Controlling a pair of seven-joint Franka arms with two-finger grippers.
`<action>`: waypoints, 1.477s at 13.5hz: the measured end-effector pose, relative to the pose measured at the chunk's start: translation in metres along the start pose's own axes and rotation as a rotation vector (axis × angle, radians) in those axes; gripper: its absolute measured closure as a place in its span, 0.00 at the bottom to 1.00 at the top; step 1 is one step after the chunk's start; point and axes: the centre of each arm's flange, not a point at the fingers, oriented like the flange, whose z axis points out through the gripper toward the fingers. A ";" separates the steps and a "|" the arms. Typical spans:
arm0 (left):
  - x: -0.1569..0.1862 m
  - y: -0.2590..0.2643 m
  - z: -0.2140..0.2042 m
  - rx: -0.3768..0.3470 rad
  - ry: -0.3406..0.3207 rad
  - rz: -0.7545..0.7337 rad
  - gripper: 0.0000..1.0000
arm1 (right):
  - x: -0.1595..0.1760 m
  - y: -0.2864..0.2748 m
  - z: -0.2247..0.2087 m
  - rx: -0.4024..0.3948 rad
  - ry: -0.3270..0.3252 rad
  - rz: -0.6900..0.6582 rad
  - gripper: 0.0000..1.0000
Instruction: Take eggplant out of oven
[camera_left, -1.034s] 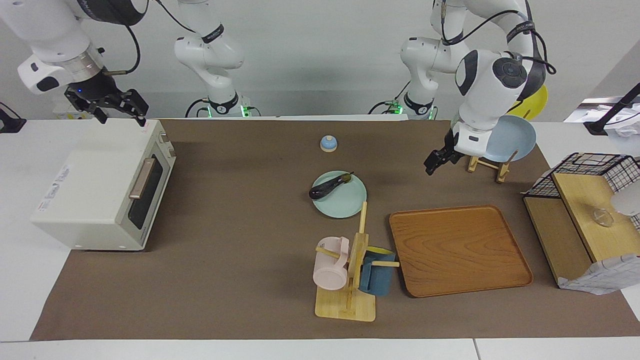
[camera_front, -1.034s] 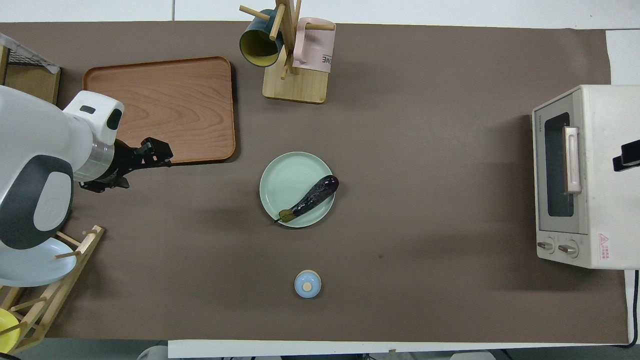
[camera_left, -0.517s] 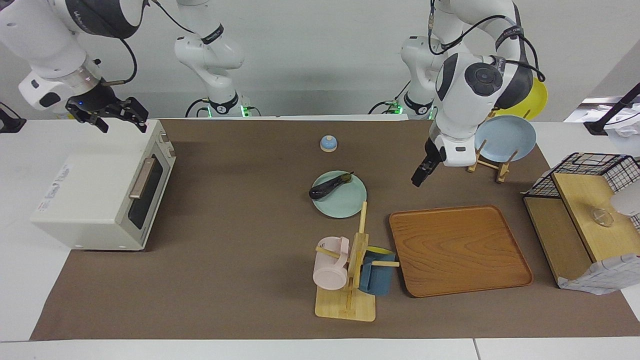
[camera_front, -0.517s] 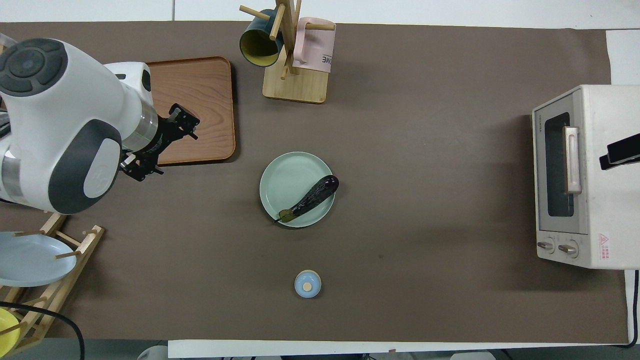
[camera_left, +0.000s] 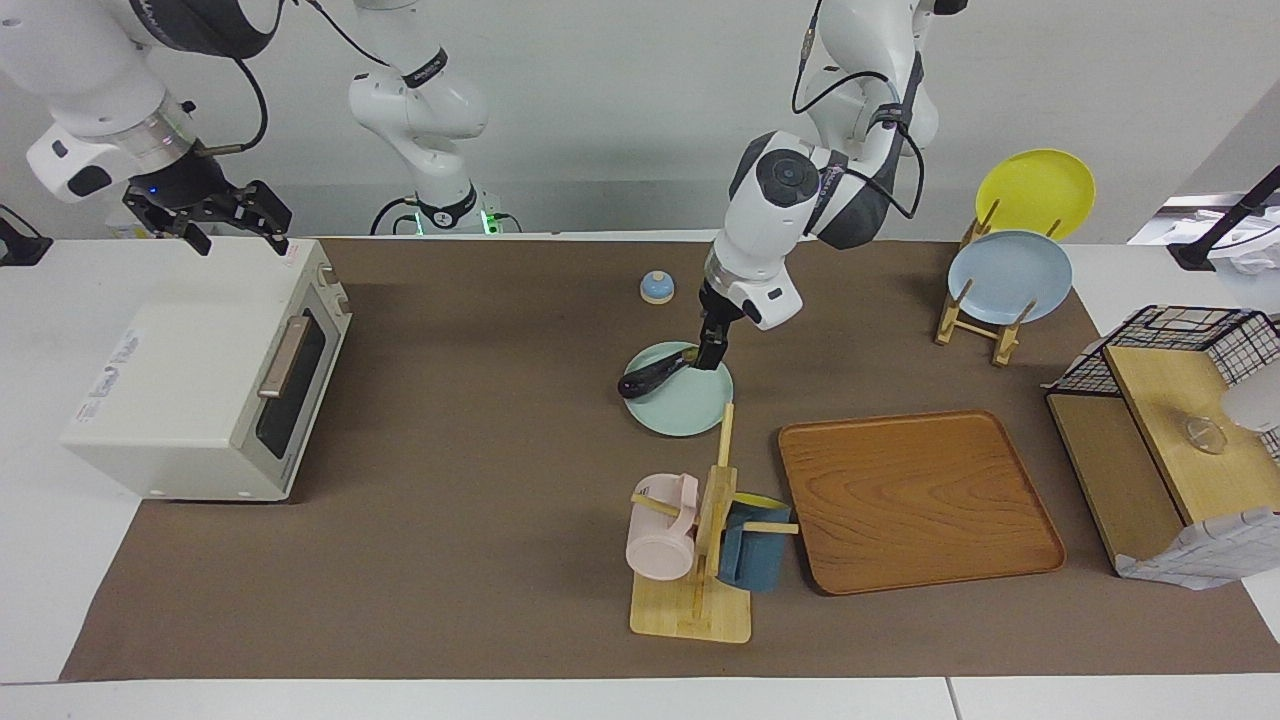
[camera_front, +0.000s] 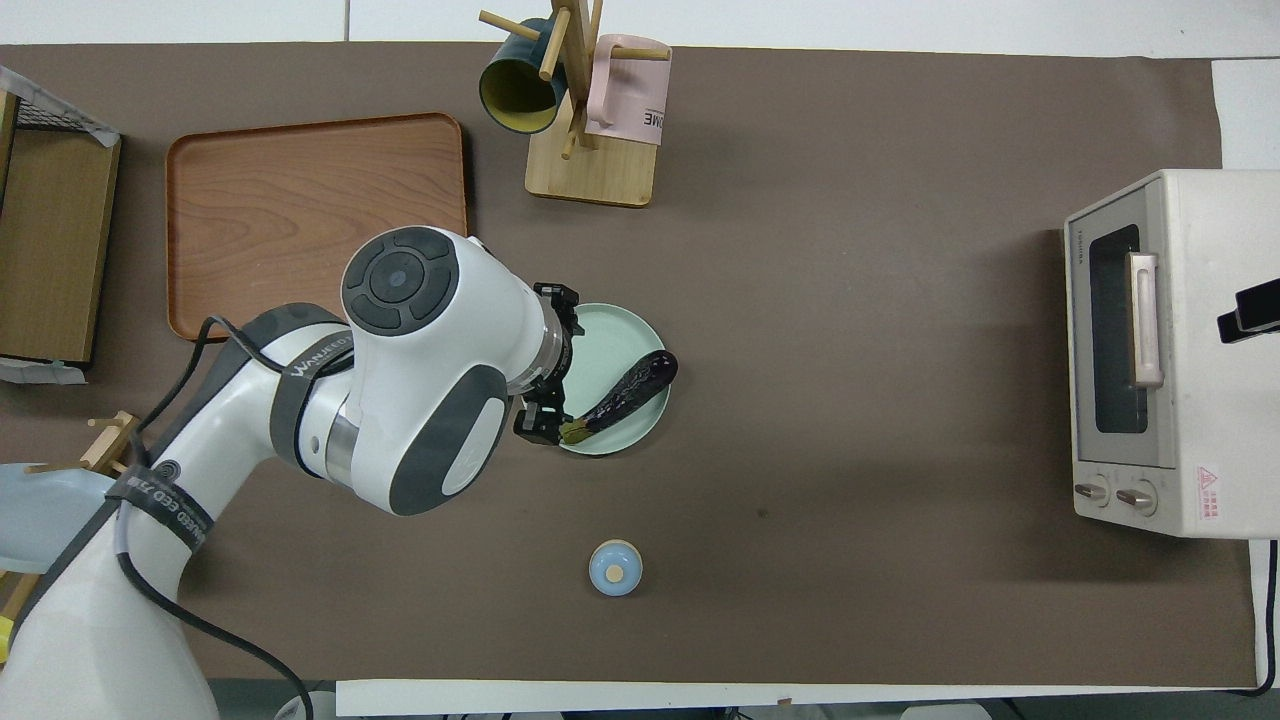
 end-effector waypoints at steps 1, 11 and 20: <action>-0.009 -0.001 0.018 0.010 -0.035 -0.051 0.00 | 0.000 -0.003 0.000 -0.001 0.000 -0.006 0.00; -0.016 0.015 0.132 0.027 -0.068 -0.262 0.26 | 0.001 -0.004 0.000 0.000 -0.001 -0.008 0.00; -0.013 0.025 0.103 0.180 -0.040 -0.249 0.58 | 0.001 -0.004 0.000 0.000 -0.001 -0.008 0.00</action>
